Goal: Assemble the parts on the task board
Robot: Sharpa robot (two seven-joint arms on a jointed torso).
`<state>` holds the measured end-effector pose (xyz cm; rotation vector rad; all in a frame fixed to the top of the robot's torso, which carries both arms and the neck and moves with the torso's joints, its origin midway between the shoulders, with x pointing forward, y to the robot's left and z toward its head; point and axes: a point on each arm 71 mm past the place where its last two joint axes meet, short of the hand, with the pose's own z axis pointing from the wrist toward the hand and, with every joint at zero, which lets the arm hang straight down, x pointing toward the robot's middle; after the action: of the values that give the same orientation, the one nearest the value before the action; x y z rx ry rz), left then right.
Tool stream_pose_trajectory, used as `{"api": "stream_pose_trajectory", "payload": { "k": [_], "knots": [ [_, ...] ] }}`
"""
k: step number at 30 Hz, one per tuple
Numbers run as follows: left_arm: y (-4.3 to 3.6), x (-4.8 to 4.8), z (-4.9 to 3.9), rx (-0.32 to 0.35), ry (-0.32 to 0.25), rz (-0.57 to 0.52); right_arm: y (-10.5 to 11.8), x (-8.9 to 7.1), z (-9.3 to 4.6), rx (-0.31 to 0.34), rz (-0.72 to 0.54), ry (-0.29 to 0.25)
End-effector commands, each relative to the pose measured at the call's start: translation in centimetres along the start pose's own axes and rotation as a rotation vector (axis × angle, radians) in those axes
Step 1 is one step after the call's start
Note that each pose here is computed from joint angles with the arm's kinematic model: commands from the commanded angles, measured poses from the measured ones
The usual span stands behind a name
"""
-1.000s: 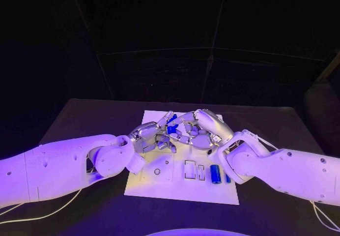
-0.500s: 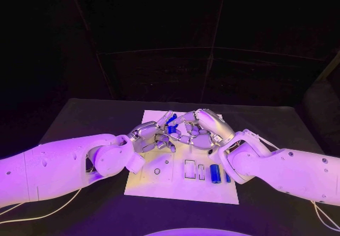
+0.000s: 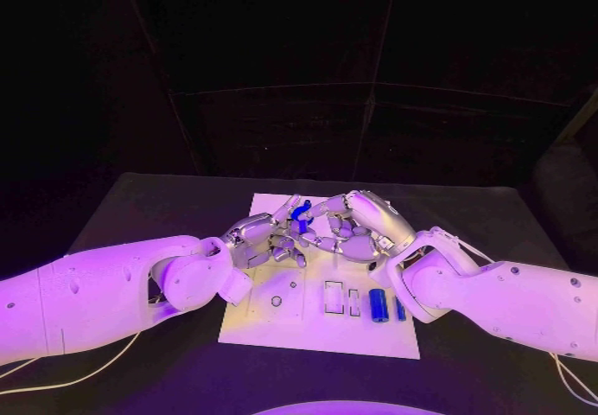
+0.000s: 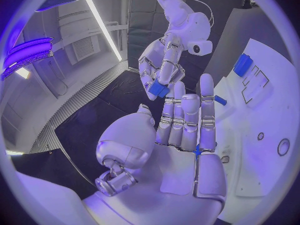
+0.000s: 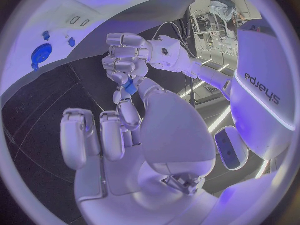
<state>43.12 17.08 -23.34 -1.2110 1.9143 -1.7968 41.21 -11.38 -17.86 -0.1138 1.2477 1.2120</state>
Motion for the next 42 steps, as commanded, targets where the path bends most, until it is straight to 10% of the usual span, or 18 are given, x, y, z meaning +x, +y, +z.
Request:
{"api": "stream_pose_trajectory", "payload": {
  "k": [1,42],
  "knots": [
    [-0.39,-0.15,-0.09,0.03,-0.004,-0.004,-0.17,-0.19,-0.12,0.007,-0.008,-0.01],
    [-0.44,-0.98,-0.36,0.029,-0.045,0.009,-0.03,-0.4,-0.24,0.003,-0.01,-0.028]
  ]
}}
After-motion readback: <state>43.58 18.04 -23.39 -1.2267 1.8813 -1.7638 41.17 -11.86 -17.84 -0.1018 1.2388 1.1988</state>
